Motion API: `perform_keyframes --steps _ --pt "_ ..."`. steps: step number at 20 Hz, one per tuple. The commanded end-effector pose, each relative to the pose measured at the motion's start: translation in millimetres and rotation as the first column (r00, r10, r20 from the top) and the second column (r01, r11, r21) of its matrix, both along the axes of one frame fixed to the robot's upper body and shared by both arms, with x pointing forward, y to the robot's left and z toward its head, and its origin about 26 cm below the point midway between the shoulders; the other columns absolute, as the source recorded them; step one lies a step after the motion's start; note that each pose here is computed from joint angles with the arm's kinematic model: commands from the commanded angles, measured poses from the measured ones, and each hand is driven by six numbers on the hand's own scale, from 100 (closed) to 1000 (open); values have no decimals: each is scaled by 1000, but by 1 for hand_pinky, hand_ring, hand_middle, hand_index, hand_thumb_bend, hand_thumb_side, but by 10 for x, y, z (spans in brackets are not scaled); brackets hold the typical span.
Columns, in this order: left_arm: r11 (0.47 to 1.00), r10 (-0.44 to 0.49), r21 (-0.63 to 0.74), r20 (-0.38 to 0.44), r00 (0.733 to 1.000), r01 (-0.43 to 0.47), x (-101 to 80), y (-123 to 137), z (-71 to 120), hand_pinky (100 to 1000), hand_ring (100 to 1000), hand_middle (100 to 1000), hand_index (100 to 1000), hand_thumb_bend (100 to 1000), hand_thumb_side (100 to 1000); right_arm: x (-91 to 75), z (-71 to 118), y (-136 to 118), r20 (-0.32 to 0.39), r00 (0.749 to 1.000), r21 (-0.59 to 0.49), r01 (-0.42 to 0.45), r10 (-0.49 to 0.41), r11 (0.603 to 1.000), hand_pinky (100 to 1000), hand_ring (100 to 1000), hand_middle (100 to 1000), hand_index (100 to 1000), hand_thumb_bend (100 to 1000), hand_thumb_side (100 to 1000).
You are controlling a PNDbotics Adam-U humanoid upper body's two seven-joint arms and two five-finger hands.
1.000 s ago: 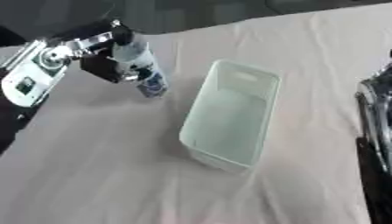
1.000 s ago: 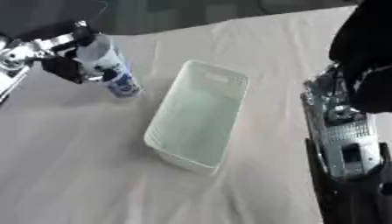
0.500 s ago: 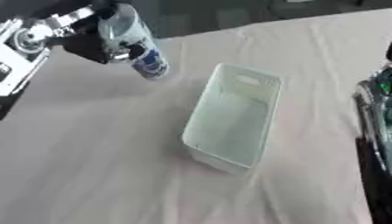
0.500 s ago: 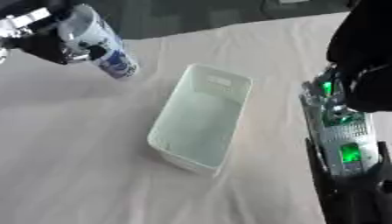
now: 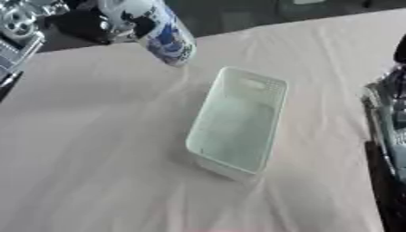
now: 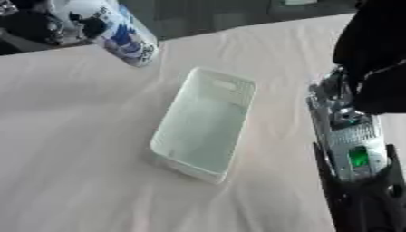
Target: Pick up objects on the table and place them in the box.
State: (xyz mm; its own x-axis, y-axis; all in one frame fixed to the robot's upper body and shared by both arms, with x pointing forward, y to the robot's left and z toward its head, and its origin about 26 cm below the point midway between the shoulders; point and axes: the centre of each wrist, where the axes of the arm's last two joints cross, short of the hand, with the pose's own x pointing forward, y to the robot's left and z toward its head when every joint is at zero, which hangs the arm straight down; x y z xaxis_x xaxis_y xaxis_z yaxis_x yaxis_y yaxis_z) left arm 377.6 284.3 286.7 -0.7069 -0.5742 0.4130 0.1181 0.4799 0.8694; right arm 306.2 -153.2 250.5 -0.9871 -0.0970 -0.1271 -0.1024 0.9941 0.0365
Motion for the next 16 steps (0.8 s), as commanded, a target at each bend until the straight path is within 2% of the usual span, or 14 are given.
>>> perform_keyframes --steps 1,7,16 --pt "999 -42 -11 9 999 42 -78 -69 192 100 100 139 455 100 553 -25 46 -4 30 1000 6 -6 6 1000 407 518 563 638 100 1000" --pt "993 -115 18 0 993 115 -139 -282 260 100 100 139 456 100 553 -30 53 20 35 999 7 -15 15 1000 406 518 562 638 100 1000" --pt "965 -239 92 -88 967 246 -161 -587 142 100 100 140 461 100 554 -41 70 75 47 998 13 -34 34 999 406 517 561 638 100 1000"
